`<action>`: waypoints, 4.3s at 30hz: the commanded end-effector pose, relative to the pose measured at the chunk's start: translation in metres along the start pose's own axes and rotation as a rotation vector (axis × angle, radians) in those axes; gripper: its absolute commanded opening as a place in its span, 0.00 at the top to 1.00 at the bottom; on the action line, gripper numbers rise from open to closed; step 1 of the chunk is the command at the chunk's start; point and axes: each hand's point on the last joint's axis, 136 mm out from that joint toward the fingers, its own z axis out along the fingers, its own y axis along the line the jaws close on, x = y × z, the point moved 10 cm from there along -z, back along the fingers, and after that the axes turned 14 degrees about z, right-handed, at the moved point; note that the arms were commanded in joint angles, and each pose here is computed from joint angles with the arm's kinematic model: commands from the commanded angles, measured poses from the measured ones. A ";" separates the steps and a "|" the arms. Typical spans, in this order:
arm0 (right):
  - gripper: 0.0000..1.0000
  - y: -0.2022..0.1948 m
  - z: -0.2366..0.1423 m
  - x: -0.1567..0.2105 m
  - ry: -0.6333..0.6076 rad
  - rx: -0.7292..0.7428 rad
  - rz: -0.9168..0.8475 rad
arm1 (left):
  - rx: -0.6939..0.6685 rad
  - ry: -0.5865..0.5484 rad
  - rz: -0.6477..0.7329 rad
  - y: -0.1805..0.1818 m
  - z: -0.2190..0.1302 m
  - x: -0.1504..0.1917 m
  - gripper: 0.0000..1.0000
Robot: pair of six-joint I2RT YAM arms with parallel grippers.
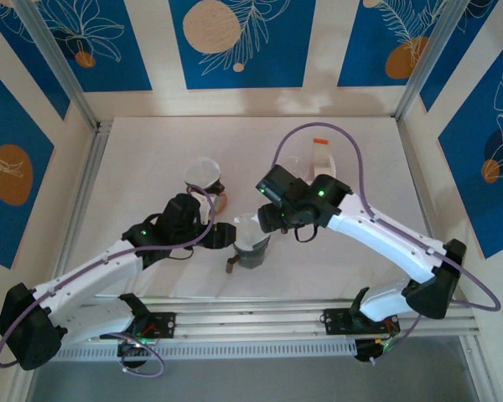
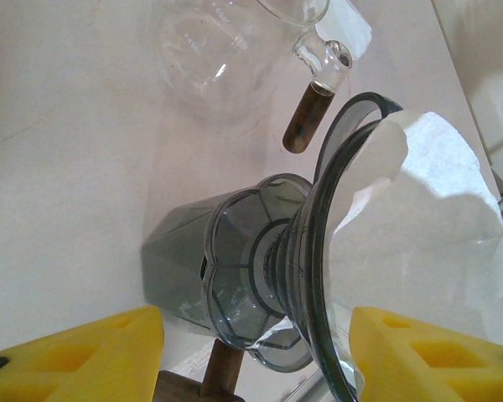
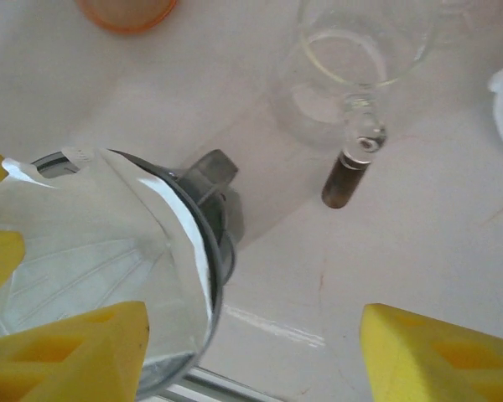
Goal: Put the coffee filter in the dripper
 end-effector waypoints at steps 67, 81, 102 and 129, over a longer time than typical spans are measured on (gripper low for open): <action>0.69 -0.033 0.176 0.076 0.319 -0.163 0.503 | -0.476 -0.452 -0.047 0.017 -0.159 0.028 0.00; 0.69 0.009 0.195 0.056 0.319 -0.204 0.465 | -0.465 -0.477 -0.050 0.014 -0.170 0.028 0.00; 0.71 0.112 0.247 0.014 0.388 -0.296 0.414 | -0.496 -0.512 -0.036 0.012 -0.191 0.031 0.00; 0.63 0.090 0.165 0.019 0.227 -0.249 0.284 | -0.437 -0.530 0.011 0.004 -0.178 0.010 0.00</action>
